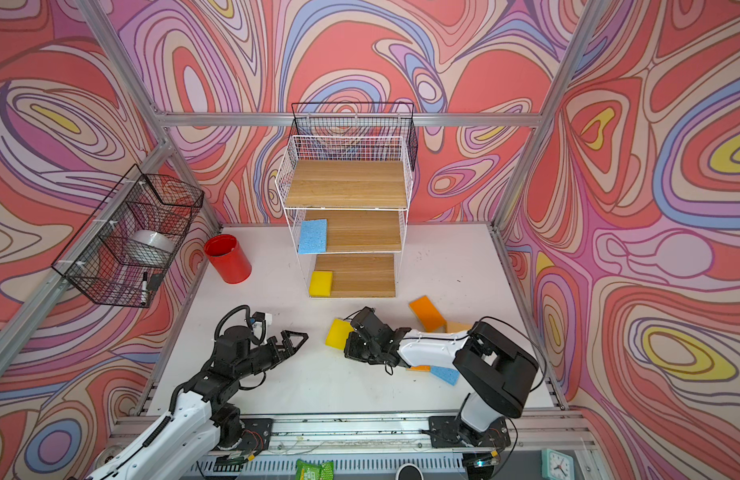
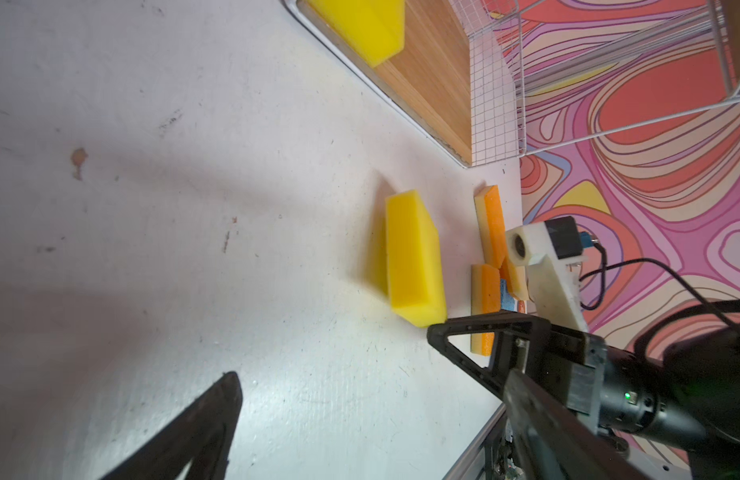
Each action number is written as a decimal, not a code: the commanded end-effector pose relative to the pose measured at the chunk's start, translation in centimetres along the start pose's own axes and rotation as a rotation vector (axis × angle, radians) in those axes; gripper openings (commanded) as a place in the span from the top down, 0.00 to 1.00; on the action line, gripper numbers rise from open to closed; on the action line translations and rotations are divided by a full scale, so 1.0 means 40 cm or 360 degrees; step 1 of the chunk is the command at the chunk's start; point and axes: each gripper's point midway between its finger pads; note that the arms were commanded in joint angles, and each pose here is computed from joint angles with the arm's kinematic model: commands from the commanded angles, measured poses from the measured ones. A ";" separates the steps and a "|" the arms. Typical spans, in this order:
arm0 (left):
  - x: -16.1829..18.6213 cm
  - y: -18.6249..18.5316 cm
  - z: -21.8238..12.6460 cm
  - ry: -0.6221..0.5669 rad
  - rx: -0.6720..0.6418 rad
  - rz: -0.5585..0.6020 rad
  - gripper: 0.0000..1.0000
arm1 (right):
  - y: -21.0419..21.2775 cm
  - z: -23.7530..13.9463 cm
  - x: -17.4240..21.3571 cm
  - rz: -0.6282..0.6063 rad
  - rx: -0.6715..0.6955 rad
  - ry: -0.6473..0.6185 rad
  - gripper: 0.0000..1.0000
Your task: Place and organize the cleaning sponges onto the shelf
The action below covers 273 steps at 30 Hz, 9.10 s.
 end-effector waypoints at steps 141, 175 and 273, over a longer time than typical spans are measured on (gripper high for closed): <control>-0.087 0.026 0.032 -0.0015 -0.0365 0.0163 0.00 | -0.047 0.082 -0.539 -0.0087 -0.0236 -0.0204 0.96; -0.078 0.024 0.020 -0.0013 -0.0352 0.0151 0.00 | -0.031 0.050 -0.546 -0.0100 -0.0291 -0.0283 0.46; -0.058 0.023 0.003 0.0012 -0.0332 0.0174 0.00 | -0.023 0.013 -0.361 -0.0058 -0.0446 -0.0267 0.69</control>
Point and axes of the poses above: each gripper's point midway between its finger pads, its own z axis out along the fingers, its own y axis along the line the jaws close on, x = y × z, and after that the axes turned 3 degrees about -z, right-handed
